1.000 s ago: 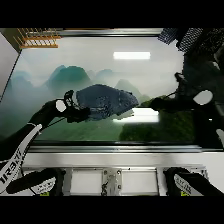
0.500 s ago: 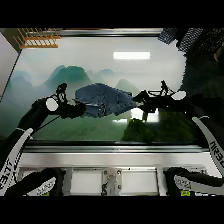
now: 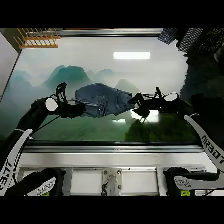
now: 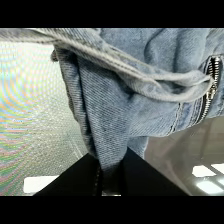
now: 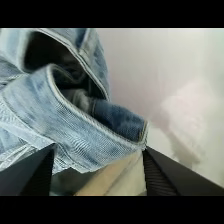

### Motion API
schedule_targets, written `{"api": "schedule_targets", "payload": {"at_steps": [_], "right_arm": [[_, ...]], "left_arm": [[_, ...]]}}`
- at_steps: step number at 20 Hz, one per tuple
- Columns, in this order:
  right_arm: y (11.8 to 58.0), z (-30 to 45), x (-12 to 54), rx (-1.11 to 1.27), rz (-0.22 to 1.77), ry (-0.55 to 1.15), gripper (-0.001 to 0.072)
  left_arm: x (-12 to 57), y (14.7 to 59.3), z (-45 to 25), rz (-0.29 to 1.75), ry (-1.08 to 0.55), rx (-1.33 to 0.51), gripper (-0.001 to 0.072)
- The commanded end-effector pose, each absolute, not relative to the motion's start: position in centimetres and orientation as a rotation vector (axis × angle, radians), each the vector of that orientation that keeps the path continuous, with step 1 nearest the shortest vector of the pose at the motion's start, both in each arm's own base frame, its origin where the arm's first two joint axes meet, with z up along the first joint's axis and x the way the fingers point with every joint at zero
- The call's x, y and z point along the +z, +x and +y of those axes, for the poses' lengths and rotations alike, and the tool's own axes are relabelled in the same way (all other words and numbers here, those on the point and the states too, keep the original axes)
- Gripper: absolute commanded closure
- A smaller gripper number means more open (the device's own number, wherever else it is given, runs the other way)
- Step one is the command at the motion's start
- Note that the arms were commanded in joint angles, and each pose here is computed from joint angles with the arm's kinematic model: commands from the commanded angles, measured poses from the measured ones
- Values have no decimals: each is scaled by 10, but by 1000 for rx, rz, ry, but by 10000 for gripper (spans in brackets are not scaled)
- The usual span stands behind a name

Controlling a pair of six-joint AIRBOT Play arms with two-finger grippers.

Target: Fold the clothes and pants, and hang the long-sleeved shirts on hangers.

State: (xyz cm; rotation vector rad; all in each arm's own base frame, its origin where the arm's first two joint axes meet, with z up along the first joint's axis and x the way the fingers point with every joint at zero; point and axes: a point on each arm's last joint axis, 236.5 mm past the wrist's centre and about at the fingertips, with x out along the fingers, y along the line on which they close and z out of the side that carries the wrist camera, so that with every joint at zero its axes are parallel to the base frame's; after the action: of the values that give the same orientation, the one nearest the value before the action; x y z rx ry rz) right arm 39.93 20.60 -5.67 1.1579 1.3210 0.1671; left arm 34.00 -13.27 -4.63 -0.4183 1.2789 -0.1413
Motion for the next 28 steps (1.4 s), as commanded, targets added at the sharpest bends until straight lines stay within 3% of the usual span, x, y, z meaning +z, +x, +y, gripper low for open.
{"api": "schedule_targets", "payload": {"at_steps": [1,3,6,10,13,17,22,25,28], "right_arm": [[397,212,-63,214,1320,1089,486],[403,207,-52,291,1262,998,675],[424,192,18,449,1074,808,676],[412,182,186,630,777,483,677],[361,182,294,716,568,359,677],[288,173,362,720,408,315,677],[236,142,339,544,567,373,677],[233,133,301,452,761,437,676],[253,131,246,397,997,443,676]], "left_arm": [[-46,340,-133,1277,-419,-141,674],[-41,343,-129,1263,-425,-136,674],[22,367,-120,1118,-428,-170,674],[219,381,-117,677,-430,-281,674],[359,332,-121,352,-407,-385,674],[444,247,-130,125,-394,-518,674],[452,191,-141,147,-466,-626,674],[382,222,-158,407,-489,-579,674],[267,272,-177,735,-517,-470,674]]}}
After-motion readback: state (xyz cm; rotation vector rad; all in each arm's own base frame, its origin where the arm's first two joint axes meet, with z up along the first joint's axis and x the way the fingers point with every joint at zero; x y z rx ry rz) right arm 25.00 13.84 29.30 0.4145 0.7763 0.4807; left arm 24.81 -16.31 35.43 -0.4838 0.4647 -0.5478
